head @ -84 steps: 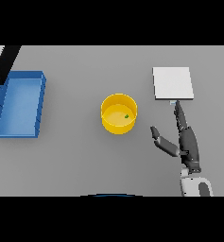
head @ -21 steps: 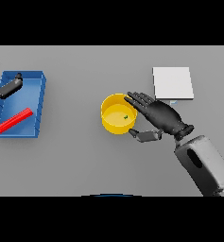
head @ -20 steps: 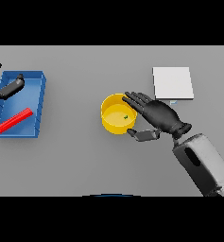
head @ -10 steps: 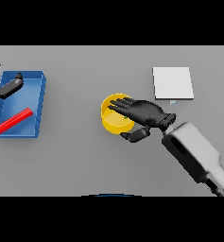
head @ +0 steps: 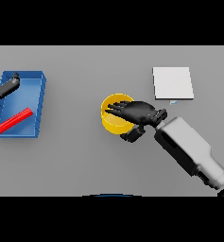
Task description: Pick up the red beaker and tilt it to pour out 1 green nut into yellow bowl. Pick up the yellow bowl and place it on the metallic measuring scale.
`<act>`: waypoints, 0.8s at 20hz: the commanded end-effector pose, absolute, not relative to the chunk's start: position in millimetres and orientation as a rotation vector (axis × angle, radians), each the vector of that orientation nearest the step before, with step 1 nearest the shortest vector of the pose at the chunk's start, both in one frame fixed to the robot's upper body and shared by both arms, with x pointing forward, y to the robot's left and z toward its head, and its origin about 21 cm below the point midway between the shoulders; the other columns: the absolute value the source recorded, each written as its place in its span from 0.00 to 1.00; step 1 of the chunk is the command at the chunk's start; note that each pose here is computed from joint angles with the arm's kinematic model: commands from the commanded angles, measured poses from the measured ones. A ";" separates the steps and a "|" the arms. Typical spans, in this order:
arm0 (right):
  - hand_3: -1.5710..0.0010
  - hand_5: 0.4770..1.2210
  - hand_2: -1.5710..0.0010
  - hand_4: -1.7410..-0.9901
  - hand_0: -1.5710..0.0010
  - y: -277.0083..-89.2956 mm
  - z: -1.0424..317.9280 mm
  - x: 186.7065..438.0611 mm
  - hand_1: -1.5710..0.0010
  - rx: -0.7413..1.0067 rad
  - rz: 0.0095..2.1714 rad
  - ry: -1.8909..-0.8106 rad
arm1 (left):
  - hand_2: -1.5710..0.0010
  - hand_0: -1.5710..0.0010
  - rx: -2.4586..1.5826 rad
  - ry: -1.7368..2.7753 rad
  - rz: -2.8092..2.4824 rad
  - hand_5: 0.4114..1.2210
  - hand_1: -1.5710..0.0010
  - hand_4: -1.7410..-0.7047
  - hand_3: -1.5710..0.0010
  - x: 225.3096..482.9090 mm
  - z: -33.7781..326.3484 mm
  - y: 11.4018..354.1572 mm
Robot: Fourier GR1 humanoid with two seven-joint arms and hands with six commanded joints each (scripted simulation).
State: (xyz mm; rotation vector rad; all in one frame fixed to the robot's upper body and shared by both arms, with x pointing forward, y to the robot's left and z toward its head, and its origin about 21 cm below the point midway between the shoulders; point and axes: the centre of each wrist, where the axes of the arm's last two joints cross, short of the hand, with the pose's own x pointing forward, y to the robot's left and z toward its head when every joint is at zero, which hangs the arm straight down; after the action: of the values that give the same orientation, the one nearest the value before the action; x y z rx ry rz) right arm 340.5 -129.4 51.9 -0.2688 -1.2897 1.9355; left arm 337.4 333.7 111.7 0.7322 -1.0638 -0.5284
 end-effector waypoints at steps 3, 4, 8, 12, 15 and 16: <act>1.00 0.30 1.00 0.58 1.00 -127.1 48.6 339.4 1.00 -0.250 1.978 -1.256 | 1.00 1.00 0.736 -1.068 -0.530 0.40 1.00 0.91 1.00 341.7 112.2 334.0; 1.00 0.32 1.00 0.58 1.00 -123.8 46.4 340.0 1.00 -0.259 1.981 -1.244 | 1.00 1.00 0.737 -1.074 -0.532 0.39 1.00 0.91 1.00 342.8 112.0 332.1; 0.90 0.46 0.91 0.50 0.94 -122.3 45.0 339.9 0.93 -0.281 2.014 -1.215 | 1.00 1.00 0.731 -1.085 -0.540 0.39 1.00 0.92 1.00 342.2 115.3 330.7; 0.62 0.78 0.48 0.28 0.43 -121.4 45.4 340.4 0.46 -0.253 2.041 -1.184 | 1.00 1.00 0.735 -1.082 -0.531 0.39 1.00 0.91 1.00 337.0 111.9 335.1; 0.41 0.89 0.25 0.15 0.22 -123.8 49.2 341.0 0.24 -0.224 2.051 -1.144 | 1.00 1.00 0.740 -1.084 -0.531 0.39 1.00 0.91 1.00 335.9 114.4 331.7; 0.35 0.91 0.20 0.12 0.18 -125.5 49.6 339.5 0.19 -0.218 2.052 -1.140 | 1.00 1.00 0.742 -1.081 -0.532 0.39 1.00 0.91 1.00 337.7 115.7 331.0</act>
State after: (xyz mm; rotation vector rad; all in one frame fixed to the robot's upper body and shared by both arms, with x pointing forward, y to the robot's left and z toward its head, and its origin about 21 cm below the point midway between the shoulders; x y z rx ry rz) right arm 339.6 -125.3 50.0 -0.2143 -1.1465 2.0514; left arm 337.8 331.0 115.8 0.7419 -1.0811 -0.5321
